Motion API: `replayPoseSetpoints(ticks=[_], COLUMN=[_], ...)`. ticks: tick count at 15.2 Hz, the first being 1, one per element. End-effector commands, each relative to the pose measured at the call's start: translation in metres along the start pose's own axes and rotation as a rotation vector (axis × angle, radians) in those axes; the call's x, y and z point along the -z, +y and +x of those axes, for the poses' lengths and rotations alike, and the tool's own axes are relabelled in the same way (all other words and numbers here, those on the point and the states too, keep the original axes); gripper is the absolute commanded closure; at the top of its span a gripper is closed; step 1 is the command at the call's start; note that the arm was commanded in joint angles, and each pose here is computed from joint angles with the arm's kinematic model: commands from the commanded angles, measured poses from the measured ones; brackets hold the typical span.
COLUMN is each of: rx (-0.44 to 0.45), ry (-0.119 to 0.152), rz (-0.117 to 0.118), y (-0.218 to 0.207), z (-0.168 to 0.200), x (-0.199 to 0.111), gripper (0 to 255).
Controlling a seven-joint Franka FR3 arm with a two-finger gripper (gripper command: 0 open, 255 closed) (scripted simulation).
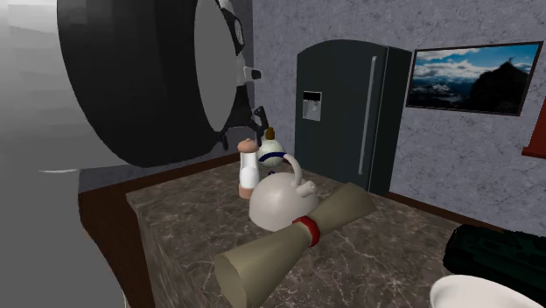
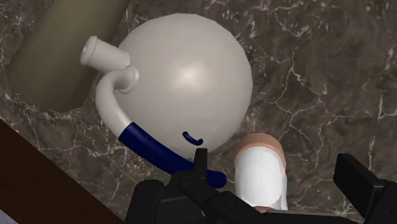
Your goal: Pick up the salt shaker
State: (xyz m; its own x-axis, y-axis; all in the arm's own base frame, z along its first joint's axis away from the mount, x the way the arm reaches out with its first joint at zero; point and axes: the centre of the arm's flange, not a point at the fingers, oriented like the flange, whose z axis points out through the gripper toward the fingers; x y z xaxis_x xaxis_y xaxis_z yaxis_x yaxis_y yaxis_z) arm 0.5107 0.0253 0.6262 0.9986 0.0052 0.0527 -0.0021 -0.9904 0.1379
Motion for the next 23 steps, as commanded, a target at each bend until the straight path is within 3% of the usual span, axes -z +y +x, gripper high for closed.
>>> replayPoseSetpoints(ticks=[1, 5, 14, 15, 23], rx=[-0.007, -0.018, -0.018, -0.018, -0.018], ry=[0.011, 0.031, 0.031, 0.031, 0.031], rz=[-0.021, -0.058, -0.058, -0.058, -0.058], y=[-0.005, -0.013, -0.019, -0.019, -0.018], z=[0.028, 0.073, 0.071, 0.071, 0.071], x=[0.001, 0.007, -0.033, -0.033, -0.033], gripper=[0, 0, 0, 255, 255])
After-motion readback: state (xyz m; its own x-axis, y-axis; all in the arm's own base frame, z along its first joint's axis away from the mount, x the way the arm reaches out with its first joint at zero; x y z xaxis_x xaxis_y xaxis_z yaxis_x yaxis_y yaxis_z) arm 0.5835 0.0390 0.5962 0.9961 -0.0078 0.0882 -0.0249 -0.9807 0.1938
